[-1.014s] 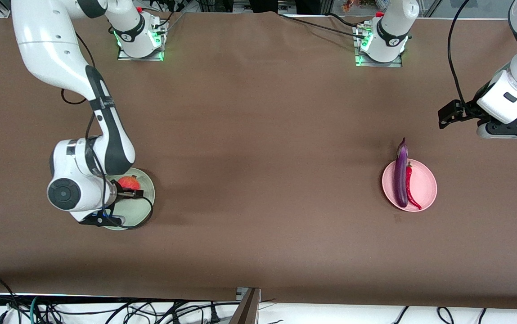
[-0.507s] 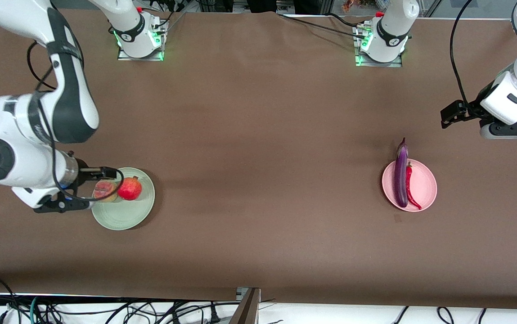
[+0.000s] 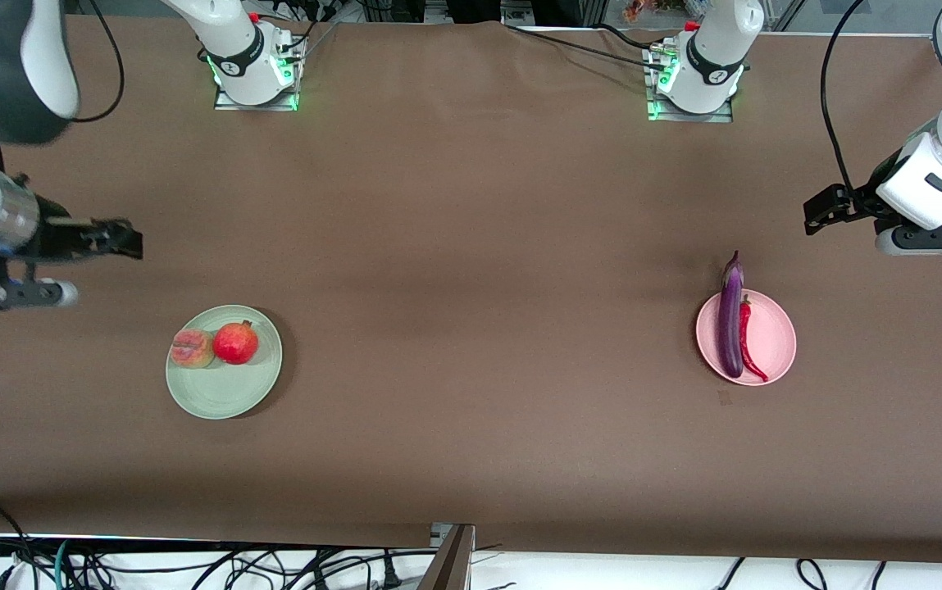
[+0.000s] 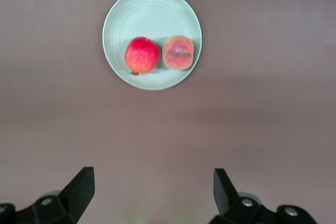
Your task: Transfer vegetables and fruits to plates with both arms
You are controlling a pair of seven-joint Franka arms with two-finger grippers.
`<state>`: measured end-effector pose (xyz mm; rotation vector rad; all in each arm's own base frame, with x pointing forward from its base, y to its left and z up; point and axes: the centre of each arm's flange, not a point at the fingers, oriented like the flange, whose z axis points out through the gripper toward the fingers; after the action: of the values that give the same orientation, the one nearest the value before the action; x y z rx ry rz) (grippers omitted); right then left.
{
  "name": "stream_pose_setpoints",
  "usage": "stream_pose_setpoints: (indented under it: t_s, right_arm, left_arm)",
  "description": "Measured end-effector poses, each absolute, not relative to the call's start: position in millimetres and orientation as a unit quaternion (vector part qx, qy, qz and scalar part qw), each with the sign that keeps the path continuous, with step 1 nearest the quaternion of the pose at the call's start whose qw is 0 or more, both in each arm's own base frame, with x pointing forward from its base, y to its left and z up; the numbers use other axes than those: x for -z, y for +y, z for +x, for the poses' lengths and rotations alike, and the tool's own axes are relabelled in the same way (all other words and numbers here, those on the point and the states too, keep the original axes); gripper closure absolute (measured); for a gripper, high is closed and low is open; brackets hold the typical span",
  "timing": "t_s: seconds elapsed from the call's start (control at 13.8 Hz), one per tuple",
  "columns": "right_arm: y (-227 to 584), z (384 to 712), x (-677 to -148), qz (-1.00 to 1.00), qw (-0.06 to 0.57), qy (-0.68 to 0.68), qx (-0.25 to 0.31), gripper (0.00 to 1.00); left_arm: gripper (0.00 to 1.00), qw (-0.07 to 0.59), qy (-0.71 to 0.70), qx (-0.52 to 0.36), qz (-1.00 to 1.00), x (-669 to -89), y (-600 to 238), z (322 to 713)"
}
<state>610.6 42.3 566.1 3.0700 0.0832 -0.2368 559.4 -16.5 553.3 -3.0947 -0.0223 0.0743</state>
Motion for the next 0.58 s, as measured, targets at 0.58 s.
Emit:
stream_pose_setpoints:
  t_s: [0.58]
  right_arm:
    - [0.5,545.3,-643.0,0.999,0.019,0.002,0.039,0.00]
  left_arm:
    - [0.00,0.023,-0.007,-0.025,-0.999,-553.1,-16.4,559.4]
